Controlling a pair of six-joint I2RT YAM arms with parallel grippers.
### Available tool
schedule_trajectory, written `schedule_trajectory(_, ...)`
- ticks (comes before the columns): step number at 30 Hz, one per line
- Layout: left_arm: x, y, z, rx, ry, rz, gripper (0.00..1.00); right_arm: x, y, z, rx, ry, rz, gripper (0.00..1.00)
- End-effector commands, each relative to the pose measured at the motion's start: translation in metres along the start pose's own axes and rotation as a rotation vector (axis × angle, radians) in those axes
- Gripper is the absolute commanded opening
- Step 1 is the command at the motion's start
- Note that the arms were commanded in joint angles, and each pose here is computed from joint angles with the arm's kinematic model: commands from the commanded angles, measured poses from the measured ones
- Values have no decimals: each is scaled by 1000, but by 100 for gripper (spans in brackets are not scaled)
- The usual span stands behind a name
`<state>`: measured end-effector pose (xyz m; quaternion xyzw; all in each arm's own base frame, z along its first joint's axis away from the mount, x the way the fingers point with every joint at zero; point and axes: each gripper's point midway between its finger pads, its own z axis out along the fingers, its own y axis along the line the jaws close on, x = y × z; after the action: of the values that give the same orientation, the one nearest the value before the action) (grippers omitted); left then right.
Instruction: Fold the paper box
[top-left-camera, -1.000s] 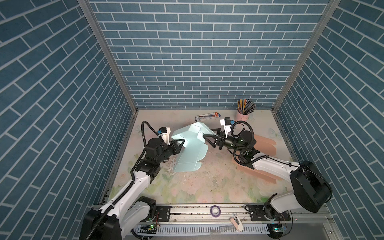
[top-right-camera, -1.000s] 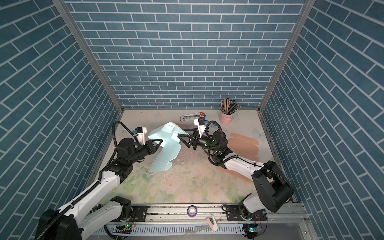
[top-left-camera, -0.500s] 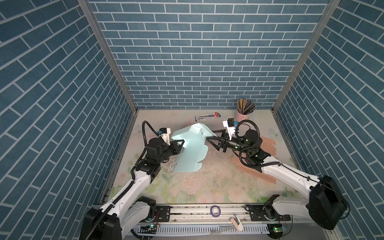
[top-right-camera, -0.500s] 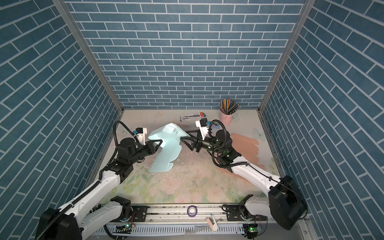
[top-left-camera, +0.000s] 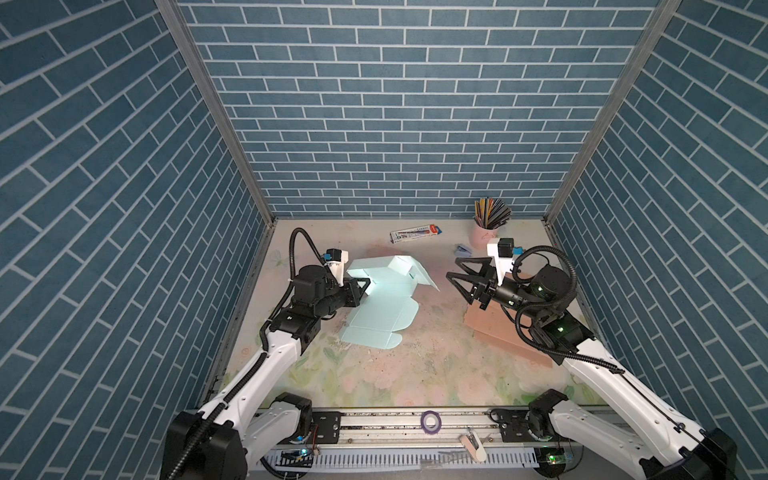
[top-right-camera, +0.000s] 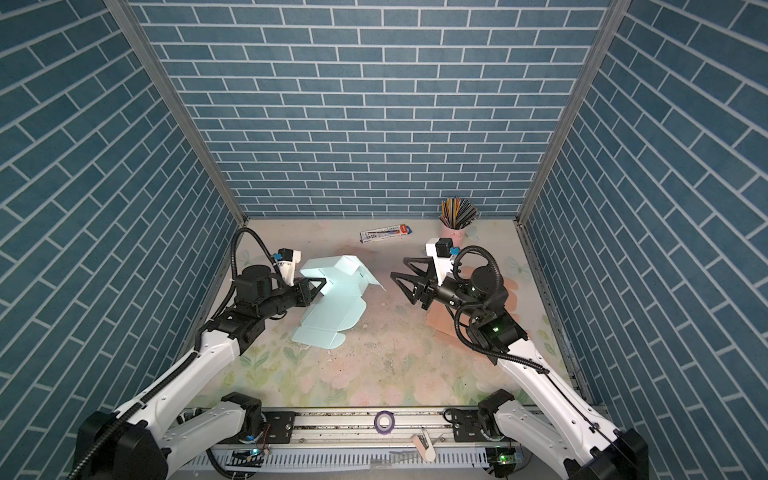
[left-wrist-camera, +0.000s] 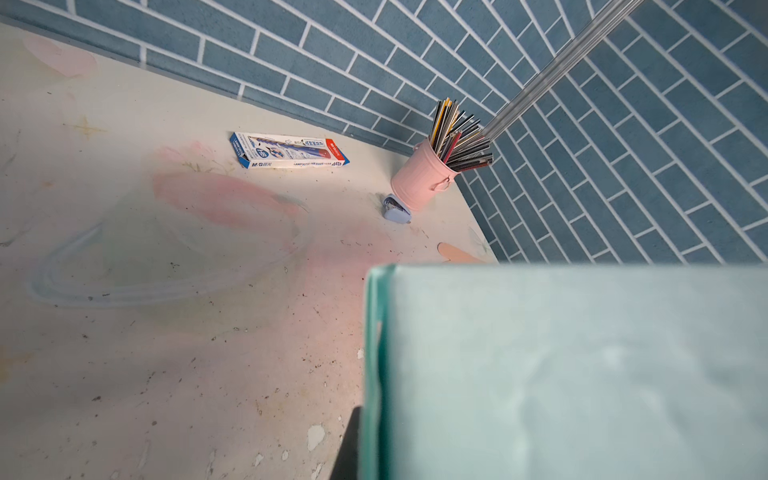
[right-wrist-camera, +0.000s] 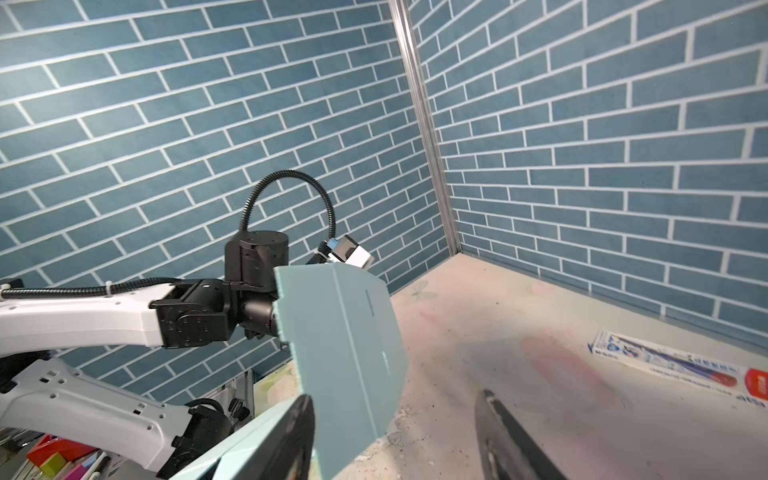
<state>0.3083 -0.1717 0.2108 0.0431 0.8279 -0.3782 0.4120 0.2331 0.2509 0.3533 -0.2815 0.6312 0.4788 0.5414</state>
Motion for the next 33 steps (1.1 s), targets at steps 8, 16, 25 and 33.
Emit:
schedule_trajectory(8,24,9,26,2,113,21,6,39,-15,25,-66,141,74,51)
schedule_trajectory(16,23,7,40,20,137,20,5,67,1,50,-150,236,88,49)
schedule_trajectory(25,29,15,48,-9,153,9,5,85,13,73,-196,307,84,45)
schedule_trajectory(33,35,34,48,-111,172,13,4,95,14,82,-165,322,84,44)
